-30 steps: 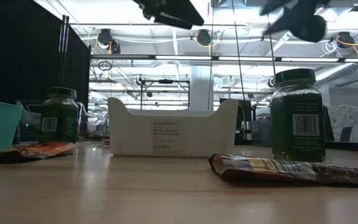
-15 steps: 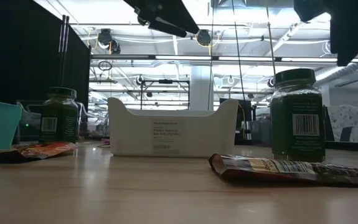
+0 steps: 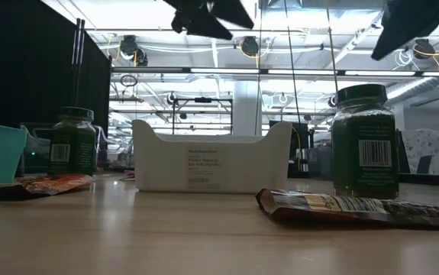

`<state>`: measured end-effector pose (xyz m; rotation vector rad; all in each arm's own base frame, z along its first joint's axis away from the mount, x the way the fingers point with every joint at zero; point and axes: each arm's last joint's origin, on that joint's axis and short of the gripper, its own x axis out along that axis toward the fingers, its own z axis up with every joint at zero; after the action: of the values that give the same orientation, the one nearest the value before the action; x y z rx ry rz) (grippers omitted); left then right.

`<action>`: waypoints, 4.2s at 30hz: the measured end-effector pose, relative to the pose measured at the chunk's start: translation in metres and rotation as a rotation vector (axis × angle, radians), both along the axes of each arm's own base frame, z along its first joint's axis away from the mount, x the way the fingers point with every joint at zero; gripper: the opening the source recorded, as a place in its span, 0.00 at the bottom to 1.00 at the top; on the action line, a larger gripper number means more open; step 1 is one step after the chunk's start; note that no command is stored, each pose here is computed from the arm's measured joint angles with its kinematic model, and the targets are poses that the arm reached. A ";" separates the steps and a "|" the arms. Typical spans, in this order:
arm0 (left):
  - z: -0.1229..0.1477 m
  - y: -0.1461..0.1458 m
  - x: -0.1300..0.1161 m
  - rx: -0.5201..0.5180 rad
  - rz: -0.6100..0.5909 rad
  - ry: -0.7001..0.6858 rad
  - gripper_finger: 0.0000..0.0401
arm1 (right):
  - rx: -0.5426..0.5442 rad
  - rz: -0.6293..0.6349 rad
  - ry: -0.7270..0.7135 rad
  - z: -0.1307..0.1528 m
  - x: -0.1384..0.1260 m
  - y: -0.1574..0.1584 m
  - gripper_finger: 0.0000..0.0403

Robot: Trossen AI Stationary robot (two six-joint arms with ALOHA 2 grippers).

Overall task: Sort spices by type
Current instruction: Put the left orange seasoning bag into the transparent bin

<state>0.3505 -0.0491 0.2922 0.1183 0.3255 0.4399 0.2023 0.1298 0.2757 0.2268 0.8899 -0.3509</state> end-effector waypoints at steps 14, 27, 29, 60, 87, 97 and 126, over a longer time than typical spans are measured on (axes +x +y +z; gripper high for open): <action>-0.003 -0.050 -0.010 -0.151 -0.236 0.002 0.86 | -0.327 0.196 -0.213 0.001 -0.032 0.049 0.38; -0.011 -0.077 -0.023 -0.182 -0.278 0.083 0.86 | -0.525 0.220 -0.206 -0.012 -0.024 0.055 0.38; -0.011 -0.078 -0.023 -0.199 -0.272 0.080 0.86 | -0.522 0.209 -0.209 -0.009 -0.023 0.051 0.38; 0.018 -0.099 -0.064 -0.904 0.027 0.652 0.86 | -0.601 0.099 -0.141 0.023 -0.012 -0.014 0.38; -0.095 -0.151 -0.049 -0.288 -0.056 1.071 0.86 | -0.622 0.107 -0.115 0.022 -0.014 -0.016 0.38; -0.124 -0.146 -0.055 -0.222 -0.028 1.239 0.86 | -0.622 0.107 -0.114 0.022 -0.014 -0.016 0.38; -0.153 -0.142 -0.065 -0.270 -0.055 1.248 0.45 | -0.617 0.101 -0.118 0.022 -0.014 -0.016 0.38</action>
<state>0.2853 -0.1916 0.1395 0.1260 1.5969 0.2128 0.1888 0.1136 0.2979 -0.3624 0.6387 -0.4946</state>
